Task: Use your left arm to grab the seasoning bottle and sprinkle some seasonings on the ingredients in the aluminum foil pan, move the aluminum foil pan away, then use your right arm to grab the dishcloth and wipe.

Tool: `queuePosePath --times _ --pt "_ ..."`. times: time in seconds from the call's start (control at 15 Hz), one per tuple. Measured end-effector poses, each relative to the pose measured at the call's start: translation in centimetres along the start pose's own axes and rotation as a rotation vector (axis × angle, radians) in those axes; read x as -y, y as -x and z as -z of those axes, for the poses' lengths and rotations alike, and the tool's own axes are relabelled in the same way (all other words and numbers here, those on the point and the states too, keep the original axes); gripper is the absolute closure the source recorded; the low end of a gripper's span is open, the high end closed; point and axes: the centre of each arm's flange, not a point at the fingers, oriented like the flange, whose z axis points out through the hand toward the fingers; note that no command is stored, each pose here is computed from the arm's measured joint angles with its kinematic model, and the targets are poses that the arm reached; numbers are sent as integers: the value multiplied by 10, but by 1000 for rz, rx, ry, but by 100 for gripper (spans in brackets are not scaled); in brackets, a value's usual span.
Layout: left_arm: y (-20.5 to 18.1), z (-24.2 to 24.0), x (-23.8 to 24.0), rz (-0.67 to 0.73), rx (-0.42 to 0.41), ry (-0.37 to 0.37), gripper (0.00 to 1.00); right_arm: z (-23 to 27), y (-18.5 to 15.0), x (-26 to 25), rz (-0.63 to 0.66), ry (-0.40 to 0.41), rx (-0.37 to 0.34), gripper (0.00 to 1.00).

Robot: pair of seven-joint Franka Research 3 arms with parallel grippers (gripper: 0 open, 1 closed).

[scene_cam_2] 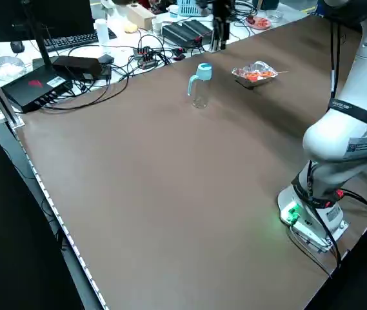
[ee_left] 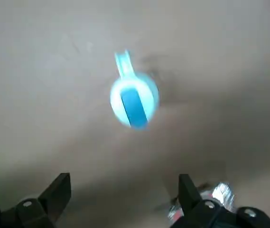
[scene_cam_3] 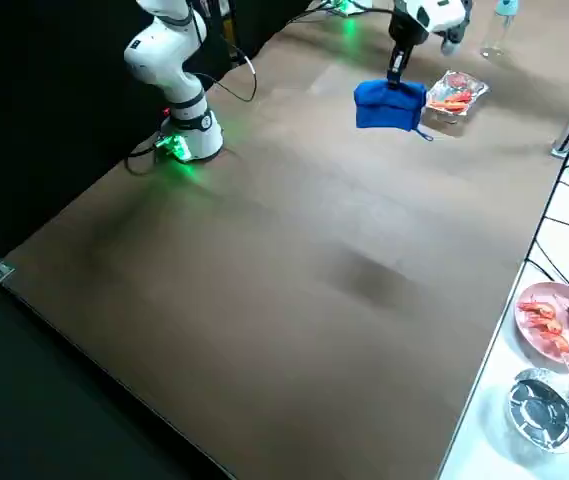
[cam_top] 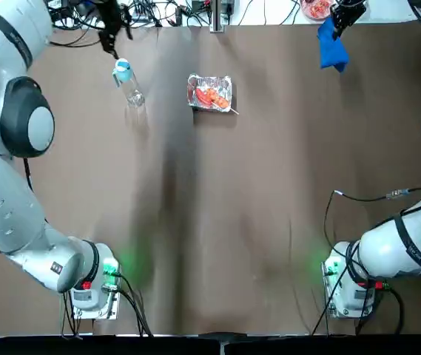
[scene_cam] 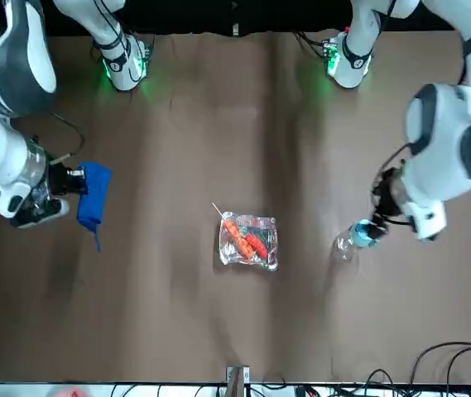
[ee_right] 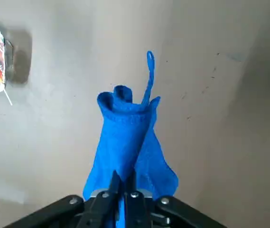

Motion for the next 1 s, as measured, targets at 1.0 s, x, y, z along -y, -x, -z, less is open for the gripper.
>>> queuePosePath --times 1.0 --pt "131 -132 -48 -977 67 -157 0 0 3 -7 -13 0 2 94"
